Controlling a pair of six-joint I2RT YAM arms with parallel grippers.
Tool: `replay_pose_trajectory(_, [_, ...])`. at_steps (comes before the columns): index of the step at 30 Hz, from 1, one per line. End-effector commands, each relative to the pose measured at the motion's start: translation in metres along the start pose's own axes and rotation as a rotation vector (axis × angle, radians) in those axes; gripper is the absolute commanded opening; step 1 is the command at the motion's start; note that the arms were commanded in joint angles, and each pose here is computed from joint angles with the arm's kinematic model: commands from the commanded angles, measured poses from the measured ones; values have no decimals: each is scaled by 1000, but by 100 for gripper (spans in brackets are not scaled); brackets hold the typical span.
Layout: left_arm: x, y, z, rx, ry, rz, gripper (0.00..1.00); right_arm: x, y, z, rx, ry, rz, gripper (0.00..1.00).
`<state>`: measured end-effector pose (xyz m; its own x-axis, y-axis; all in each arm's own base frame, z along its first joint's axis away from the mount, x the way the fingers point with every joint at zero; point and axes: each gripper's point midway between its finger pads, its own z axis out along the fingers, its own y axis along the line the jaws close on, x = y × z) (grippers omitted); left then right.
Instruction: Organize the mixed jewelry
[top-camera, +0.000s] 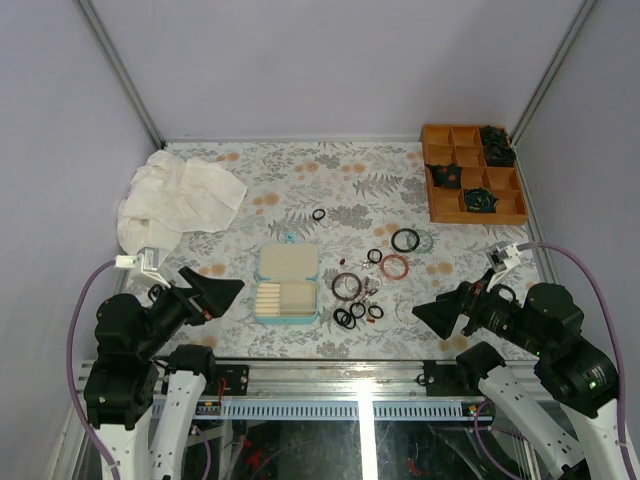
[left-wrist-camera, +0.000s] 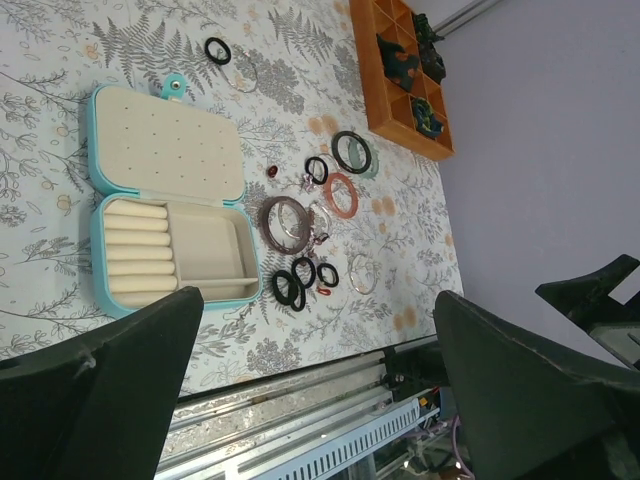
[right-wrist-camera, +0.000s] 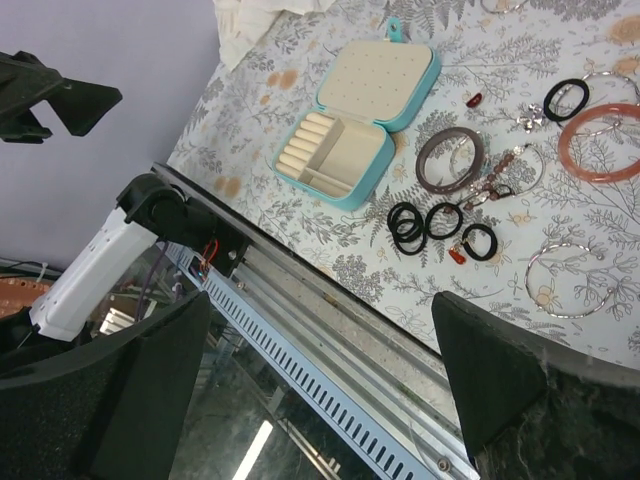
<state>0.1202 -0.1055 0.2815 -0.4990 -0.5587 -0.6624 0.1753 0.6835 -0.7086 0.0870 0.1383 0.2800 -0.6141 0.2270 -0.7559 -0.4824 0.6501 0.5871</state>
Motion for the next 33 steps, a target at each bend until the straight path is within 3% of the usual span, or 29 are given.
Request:
replay_pose_trajectory(1, [-2, -1, -4, 2, -24, 35, 100, 0, -2, 6, 6, 12, 6, 99])
replay_pose_trajectory(15, [13, 19, 7, -62, 43, -49, 100, -1, -29, 1, 174, 3, 45, 99])
replay_pose_trajectory(20, [-10, 6, 1, -79, -26, -66, 100, -42, -21, -12, 220, -157, 100, 99])
replay_pose_trajectory(25, [-52, -27, -10, -31, -144, -57, 100, -92, 12, -26, 141, -305, 97, 99])
replay_pose_trajectory(33, [-72, -50, 17, 41, -61, -55, 100, -104, 25, 31, 98, -98, 36, 99])
